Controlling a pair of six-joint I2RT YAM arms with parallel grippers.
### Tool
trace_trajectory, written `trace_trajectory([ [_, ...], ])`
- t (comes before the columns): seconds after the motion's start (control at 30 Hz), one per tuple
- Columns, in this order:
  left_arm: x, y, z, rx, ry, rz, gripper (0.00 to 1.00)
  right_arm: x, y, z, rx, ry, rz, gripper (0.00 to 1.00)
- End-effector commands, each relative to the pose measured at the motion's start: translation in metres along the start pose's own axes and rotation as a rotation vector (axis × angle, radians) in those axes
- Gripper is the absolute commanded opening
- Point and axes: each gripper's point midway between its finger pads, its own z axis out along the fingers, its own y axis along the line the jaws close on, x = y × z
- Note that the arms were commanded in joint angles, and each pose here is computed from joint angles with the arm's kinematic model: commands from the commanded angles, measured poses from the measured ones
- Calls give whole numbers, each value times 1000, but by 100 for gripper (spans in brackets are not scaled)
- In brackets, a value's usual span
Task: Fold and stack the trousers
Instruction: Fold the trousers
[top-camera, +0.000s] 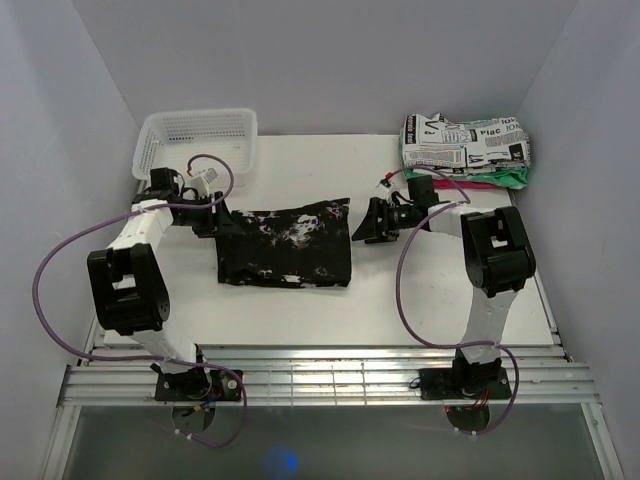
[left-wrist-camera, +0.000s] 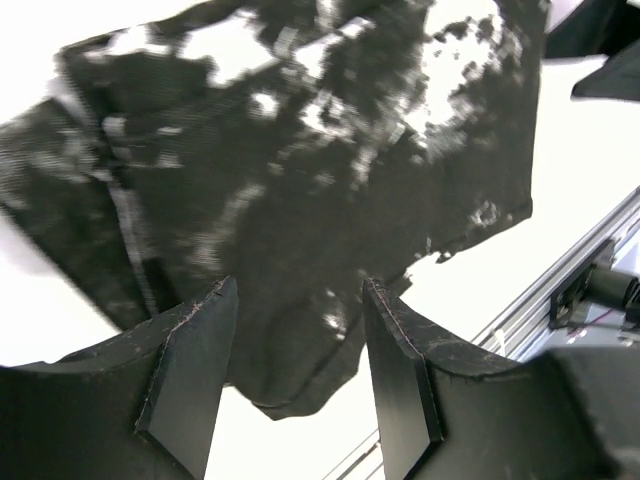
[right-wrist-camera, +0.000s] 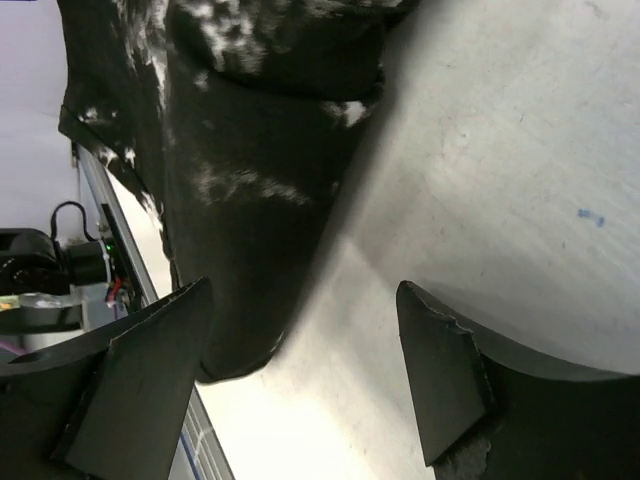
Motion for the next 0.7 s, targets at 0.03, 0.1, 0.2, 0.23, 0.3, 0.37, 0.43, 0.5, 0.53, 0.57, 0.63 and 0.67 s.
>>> trace_trajectory([
  [0.03,-24,8,-10,8,-59,-34,64,-5,7,21,-171,-69,82,80],
  [0.1,-29,10,-11,17,-66,-47,64,-7,7,26,-213,-96,73,80],
  [0.2,-31,17,-12,16,-72,-73,64,9,1,36,-260,-70,164,80],
  [0.23,-31,20,-13,13,-74,-80,64,7,-1,41,-285,-89,148,79],
  [0.3,-30,27,-9,-7,-67,-90,64,12,4,43,-327,-77,201,69],
  [0.37,-30,33,-7,-26,-61,-98,64,12,4,45,-355,-85,194,57],
  [0.43,-25,43,0,-50,-34,-130,65,11,5,45,-362,-86,208,35],
  [0.5,-22,48,4,-58,-21,-140,65,9,6,44,-360,-91,206,17],
  [0.53,-21,50,5,-60,-20,-142,65,7,8,42,-359,-97,200,12],
  [0.57,-19,51,8,-59,-16,-144,64,6,9,42,-356,-101,200,8],
  [0.63,-16,52,12,-61,-6,-150,63,5,12,40,-358,-105,195,8],
  [0.67,-13,52,14,-60,-1,-151,63,5,13,39,-362,-102,194,8],
])
